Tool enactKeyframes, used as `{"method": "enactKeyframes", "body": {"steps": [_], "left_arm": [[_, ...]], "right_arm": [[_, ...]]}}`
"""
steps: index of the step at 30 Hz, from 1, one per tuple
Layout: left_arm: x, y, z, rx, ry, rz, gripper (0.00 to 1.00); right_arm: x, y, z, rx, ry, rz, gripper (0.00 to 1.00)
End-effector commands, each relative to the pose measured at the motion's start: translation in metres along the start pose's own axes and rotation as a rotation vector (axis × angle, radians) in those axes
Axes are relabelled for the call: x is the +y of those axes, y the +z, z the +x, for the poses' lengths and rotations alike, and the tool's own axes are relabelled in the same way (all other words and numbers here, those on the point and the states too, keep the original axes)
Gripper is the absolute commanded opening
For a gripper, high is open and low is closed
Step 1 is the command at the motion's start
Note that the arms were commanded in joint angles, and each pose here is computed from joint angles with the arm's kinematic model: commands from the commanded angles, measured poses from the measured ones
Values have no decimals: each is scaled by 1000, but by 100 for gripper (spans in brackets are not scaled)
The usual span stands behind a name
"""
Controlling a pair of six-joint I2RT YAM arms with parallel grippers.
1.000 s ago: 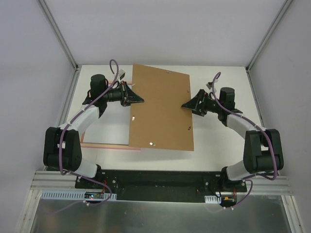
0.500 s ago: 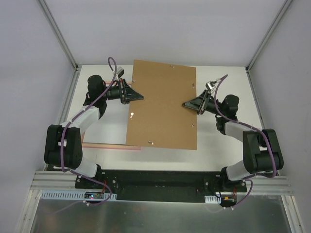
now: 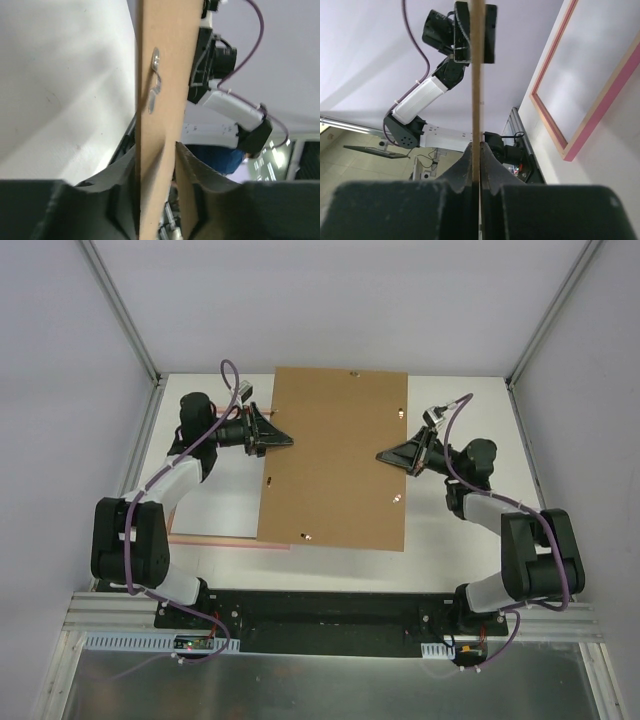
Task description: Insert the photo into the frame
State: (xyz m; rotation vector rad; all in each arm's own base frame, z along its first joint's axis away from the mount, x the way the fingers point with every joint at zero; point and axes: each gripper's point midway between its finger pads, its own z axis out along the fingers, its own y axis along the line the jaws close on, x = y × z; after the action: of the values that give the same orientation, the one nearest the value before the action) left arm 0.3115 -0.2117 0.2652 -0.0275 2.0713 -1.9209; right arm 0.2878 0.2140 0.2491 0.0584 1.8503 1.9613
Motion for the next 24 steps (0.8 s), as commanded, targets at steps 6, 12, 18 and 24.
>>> {"method": "enactKeyframes", "body": {"steps": [6, 12, 18, 24], "left_arm": [[24, -44, -29, -214, 82, -350, 65], [97, -175, -77, -645, -48, -931, 61], [156, -285, -97, -925, -302, -1219, 36], [207, -320, -103, -970, -459, -1354, 27]], "right_arm": [[44, -11, -17, -67, -141, -10, 1], [39, -23, -29, -128, -178, 118, 1], [30, -38, -28, -181, -232, 316, 0], [31, -38, -24, -173, -243, 311, 0]]}}
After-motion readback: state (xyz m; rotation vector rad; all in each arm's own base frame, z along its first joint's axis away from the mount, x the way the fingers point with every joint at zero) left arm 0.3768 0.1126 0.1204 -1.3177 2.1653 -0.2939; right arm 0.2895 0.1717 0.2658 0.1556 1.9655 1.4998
